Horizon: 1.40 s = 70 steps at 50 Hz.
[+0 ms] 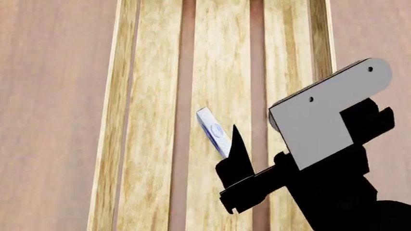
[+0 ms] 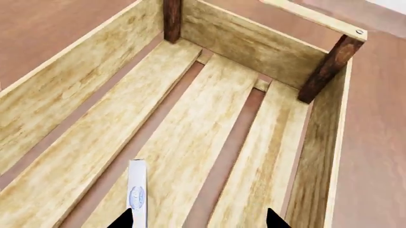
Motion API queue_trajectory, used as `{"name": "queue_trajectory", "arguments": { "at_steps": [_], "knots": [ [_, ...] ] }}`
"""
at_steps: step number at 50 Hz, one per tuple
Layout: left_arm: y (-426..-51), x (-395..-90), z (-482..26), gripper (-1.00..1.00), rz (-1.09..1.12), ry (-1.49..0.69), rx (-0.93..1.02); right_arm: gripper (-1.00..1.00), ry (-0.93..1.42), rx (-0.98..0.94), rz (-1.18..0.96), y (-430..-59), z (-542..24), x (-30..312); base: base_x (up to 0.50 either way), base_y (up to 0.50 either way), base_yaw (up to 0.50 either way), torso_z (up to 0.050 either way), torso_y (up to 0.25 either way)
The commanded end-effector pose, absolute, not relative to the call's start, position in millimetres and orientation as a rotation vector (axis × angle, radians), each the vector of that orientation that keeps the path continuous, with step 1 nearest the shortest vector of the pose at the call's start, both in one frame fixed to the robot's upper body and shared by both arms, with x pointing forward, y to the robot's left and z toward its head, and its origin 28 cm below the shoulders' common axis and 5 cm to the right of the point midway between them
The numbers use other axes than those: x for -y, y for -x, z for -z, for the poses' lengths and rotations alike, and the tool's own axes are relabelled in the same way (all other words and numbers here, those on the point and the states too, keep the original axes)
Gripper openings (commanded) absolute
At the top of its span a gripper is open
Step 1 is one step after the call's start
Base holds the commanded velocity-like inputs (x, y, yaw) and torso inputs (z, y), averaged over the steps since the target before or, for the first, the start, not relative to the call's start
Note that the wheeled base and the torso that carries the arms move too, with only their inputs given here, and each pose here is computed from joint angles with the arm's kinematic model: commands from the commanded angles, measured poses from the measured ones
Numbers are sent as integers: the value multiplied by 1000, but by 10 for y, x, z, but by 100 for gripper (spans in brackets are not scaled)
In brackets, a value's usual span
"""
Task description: Pick up the cream cheese and put it in the tray.
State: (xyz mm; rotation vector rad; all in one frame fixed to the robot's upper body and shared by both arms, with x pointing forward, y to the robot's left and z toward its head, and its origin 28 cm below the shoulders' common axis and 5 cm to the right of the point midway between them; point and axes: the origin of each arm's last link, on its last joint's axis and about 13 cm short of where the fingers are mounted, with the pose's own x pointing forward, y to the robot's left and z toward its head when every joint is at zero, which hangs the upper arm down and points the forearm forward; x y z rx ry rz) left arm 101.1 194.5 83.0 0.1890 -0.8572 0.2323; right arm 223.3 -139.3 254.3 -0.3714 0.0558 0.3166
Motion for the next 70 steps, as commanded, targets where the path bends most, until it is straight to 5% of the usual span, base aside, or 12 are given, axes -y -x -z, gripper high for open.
{"name": "queue_trajectory", "arguments": {
  "at_steps": [1,29,54,70],
  "knots": [
    [-1012,-1950,-838,100,-238,-189,856,100,311,69,-236,-1850,-2564,1626,0,0,0,0,0],
    [-1031,-2015,-864,100,-285,-190,864,100,-17,227,-25,-1408,-1772,2201,0,0,0,0,0],
    [-1171,-2168,-1567,100,-371,-257,995,100,155,468,-56,-1325,-1707,1595,0,0,0,0,0],
    [-1212,-2191,-2082,100,-376,-284,1112,100,186,508,-57,-1308,-1821,1527,0,0,0,0,0]
  ]
}}
